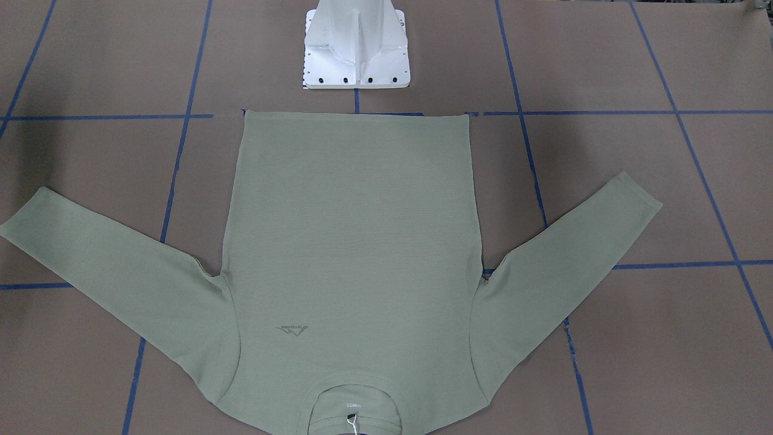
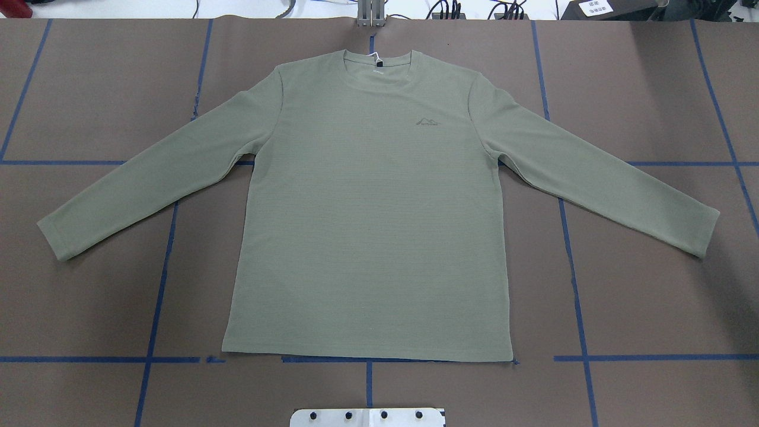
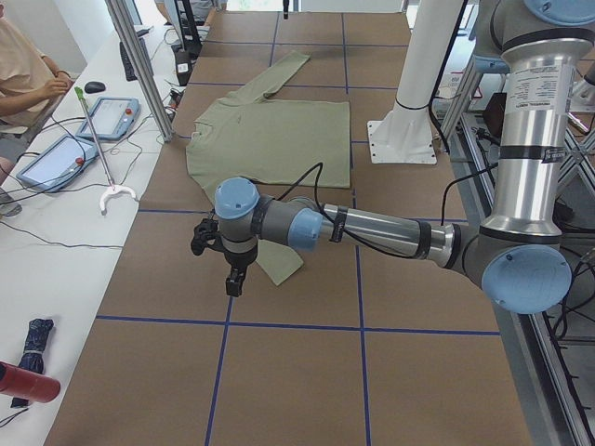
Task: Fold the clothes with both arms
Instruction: 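Move the right gripper toward the cuff of the sleeve nearest it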
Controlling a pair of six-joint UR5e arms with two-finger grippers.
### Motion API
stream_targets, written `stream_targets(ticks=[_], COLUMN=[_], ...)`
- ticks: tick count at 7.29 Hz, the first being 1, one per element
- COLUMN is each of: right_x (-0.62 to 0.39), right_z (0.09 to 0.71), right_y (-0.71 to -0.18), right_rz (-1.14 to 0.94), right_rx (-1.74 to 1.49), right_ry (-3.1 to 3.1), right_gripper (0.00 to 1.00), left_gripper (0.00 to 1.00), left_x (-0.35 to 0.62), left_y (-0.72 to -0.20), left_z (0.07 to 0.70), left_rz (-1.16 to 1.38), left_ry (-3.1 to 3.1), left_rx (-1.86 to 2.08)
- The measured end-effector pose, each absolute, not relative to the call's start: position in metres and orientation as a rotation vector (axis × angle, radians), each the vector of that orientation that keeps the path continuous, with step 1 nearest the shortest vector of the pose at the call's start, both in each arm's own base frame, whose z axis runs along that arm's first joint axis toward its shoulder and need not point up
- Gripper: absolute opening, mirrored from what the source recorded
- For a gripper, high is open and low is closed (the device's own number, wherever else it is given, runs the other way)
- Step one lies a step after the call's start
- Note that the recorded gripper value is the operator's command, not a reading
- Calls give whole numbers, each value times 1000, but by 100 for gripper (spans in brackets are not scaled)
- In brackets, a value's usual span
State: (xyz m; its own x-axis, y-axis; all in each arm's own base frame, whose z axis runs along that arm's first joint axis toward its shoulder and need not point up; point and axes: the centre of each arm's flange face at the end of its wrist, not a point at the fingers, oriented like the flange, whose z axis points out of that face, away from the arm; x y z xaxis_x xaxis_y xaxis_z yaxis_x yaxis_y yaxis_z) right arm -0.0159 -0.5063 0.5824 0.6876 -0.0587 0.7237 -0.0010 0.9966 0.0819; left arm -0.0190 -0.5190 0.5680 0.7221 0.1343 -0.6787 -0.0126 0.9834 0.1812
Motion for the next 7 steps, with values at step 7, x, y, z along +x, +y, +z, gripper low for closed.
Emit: stream_targets(ticks=[7], right_x=[-92], right_z=[651], right_y=[-511], right_rz=[-21], right_rx=[12], right_ry=[-843], right_gripper=[90], left_gripper=[100], left_x=[-10], left_y=[-523], left_z=[542], left_rz=[19], left_ry=[817], left_rx=[196])
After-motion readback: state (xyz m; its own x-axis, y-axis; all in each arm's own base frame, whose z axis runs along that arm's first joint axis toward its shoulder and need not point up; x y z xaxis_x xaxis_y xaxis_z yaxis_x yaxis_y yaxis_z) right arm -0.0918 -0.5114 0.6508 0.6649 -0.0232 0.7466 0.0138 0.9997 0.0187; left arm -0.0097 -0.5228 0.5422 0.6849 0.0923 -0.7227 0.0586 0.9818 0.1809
